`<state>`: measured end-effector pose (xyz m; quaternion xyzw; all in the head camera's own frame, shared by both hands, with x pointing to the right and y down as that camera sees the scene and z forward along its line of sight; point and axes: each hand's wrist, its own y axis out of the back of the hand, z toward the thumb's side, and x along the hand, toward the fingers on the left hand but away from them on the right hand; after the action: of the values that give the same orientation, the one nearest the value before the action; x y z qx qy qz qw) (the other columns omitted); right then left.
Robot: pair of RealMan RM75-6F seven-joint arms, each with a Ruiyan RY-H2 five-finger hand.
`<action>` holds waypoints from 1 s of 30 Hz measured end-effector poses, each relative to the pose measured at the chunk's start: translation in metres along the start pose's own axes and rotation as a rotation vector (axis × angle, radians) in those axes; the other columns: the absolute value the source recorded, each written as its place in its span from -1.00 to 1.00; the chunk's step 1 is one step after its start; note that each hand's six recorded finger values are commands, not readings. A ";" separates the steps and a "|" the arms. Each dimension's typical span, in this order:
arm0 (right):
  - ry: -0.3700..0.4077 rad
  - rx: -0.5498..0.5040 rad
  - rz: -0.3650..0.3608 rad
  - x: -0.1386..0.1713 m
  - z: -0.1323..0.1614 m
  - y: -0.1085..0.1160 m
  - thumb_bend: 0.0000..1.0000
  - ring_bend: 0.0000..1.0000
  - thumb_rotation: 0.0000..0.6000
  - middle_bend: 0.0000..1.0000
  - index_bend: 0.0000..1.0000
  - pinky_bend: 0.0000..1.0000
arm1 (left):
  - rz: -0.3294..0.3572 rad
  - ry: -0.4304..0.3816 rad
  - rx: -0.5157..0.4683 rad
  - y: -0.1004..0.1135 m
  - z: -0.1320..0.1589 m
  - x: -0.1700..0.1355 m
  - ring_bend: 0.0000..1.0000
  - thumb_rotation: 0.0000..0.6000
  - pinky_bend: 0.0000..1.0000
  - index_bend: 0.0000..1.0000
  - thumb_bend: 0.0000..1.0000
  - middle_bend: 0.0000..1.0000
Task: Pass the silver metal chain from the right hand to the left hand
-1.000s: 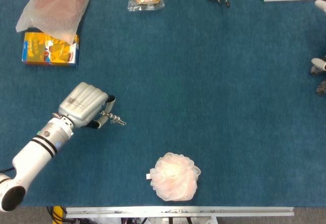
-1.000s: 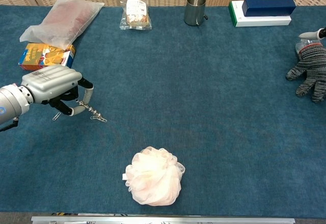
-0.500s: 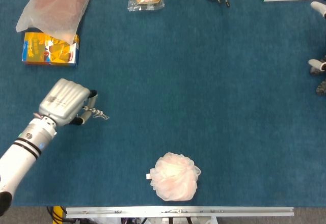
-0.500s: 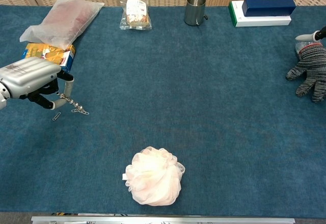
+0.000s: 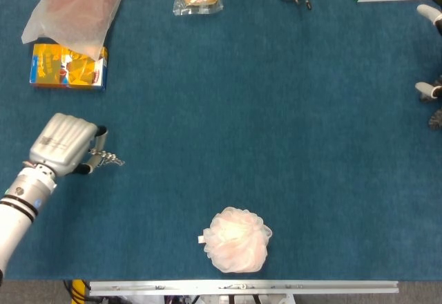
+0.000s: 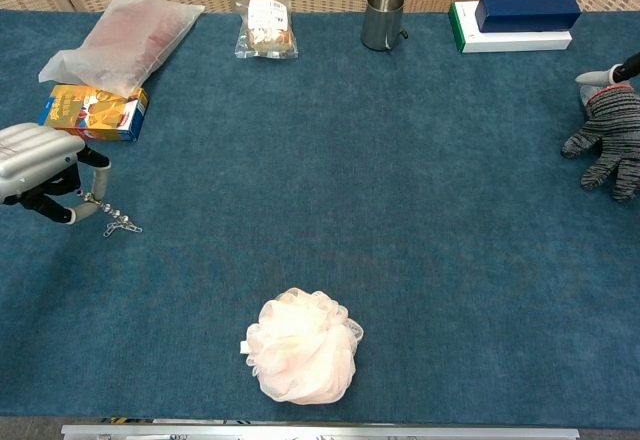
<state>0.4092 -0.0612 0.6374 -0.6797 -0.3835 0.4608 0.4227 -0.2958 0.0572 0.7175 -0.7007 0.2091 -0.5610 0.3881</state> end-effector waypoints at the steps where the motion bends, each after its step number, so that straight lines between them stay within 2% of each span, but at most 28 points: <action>1: -0.001 0.000 -0.001 0.000 0.000 0.000 -1.00 -1.00 1.00 -0.95 -0.74 -0.93 | -0.003 0.008 -0.002 -0.001 -0.003 -0.001 1.00 1.00 1.00 0.12 -0.25 1.00; 9: -0.003 0.000 0.008 0.000 0.000 -0.003 -1.00 -1.00 1.00 -0.95 -0.74 -0.93 | -0.021 0.054 -0.017 -0.010 -0.018 -0.008 1.00 1.00 1.00 0.12 -0.25 1.00; 30: -0.001 -0.007 0.015 0.000 0.001 -0.006 -1.00 -1.00 1.00 -0.95 -0.74 -0.93 | -0.014 0.054 -0.032 -0.013 -0.019 -0.008 1.00 1.00 1.00 0.12 -0.25 1.00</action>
<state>0.4074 -0.0593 0.6425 -0.6837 -0.3801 0.4630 0.4169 -0.3178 0.0656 0.7242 -0.6928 0.2236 -0.5791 0.3670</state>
